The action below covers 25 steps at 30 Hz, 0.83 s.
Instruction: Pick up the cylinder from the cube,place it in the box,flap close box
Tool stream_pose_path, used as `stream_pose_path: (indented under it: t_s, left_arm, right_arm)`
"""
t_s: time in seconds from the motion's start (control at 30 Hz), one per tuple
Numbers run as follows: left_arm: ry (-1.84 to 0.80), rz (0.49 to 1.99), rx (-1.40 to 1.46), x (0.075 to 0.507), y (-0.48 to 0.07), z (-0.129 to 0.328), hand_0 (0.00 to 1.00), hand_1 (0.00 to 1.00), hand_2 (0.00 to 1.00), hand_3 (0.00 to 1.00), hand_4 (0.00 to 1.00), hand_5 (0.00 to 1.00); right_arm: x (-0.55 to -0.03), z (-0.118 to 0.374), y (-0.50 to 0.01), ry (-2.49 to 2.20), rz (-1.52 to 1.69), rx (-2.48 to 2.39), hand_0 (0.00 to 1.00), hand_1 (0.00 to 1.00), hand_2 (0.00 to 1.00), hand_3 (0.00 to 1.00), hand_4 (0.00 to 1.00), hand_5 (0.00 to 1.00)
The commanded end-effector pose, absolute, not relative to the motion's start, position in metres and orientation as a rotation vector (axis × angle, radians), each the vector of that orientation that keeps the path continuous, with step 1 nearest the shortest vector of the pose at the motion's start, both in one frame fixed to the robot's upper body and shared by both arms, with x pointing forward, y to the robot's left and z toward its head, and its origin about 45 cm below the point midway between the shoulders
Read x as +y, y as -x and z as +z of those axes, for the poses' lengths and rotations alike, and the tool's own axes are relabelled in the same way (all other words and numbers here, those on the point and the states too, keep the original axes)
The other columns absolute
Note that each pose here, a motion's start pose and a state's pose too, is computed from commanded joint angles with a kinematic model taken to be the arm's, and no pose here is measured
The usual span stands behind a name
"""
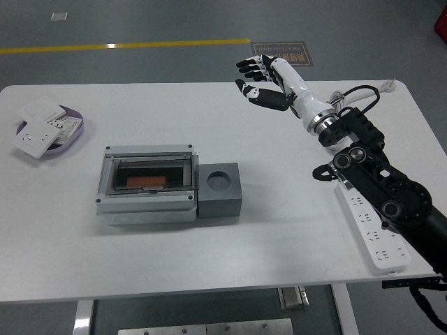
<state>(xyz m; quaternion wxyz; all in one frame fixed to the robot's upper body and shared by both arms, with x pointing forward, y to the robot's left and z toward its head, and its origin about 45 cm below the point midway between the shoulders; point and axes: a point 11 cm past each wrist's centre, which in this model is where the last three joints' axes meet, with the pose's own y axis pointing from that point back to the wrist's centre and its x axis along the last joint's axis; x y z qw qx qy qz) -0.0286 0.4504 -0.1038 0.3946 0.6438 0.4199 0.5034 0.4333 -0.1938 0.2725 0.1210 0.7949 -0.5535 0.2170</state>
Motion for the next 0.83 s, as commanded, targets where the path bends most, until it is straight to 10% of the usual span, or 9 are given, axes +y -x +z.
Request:
stream_pose_path:
  t_s: [0.83]
  left_arm:
    - [-1.617, 1.294, 1.03, 0.456, 0.013, -0.102, 0.604, 0.587, 0.59, 0.585, 0.64, 0.202]
  right_arm:
    - [-0.253, 0.274, -0.417, -2.285, 0.663, -1.843, 0.796, 0.748, 0.752, 0.724, 0.648, 0.317]
